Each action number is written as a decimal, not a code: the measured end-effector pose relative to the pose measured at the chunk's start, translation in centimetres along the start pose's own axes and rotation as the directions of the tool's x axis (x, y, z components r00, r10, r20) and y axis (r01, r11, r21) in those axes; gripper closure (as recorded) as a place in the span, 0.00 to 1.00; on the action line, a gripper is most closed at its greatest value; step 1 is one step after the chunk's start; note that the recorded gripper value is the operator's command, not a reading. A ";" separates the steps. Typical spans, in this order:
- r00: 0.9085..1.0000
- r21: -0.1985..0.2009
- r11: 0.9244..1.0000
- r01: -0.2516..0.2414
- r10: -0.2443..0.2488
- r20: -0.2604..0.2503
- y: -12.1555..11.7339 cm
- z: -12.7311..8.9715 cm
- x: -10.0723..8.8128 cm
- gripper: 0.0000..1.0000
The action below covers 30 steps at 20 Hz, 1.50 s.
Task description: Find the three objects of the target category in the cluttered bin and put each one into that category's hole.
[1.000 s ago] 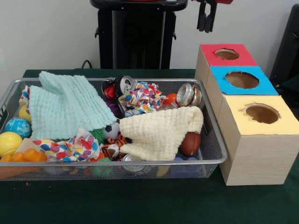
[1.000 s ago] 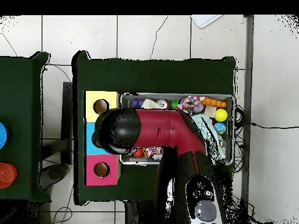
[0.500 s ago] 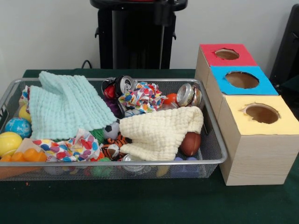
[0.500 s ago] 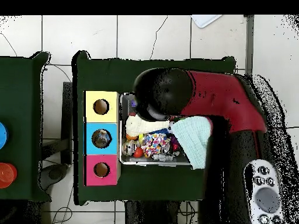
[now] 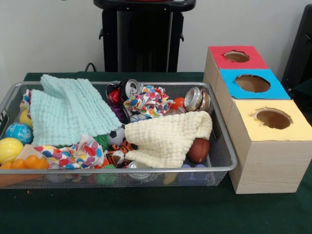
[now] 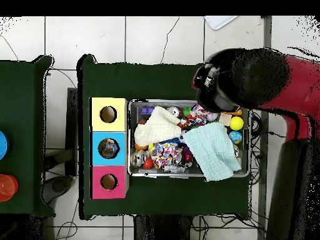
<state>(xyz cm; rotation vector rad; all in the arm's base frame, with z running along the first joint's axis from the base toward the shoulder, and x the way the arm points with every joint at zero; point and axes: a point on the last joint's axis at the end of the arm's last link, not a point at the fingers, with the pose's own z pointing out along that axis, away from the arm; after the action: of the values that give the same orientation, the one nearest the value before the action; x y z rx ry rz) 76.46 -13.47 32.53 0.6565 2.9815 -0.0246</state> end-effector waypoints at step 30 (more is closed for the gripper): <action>0.997 -0.075 0.996 0.049 -0.053 -0.049 -2.1 12.8 -5.4 0.00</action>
<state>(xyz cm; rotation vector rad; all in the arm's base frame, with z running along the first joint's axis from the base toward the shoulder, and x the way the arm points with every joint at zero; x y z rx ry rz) 81.55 -18.05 20.29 0.5810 3.0312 0.0991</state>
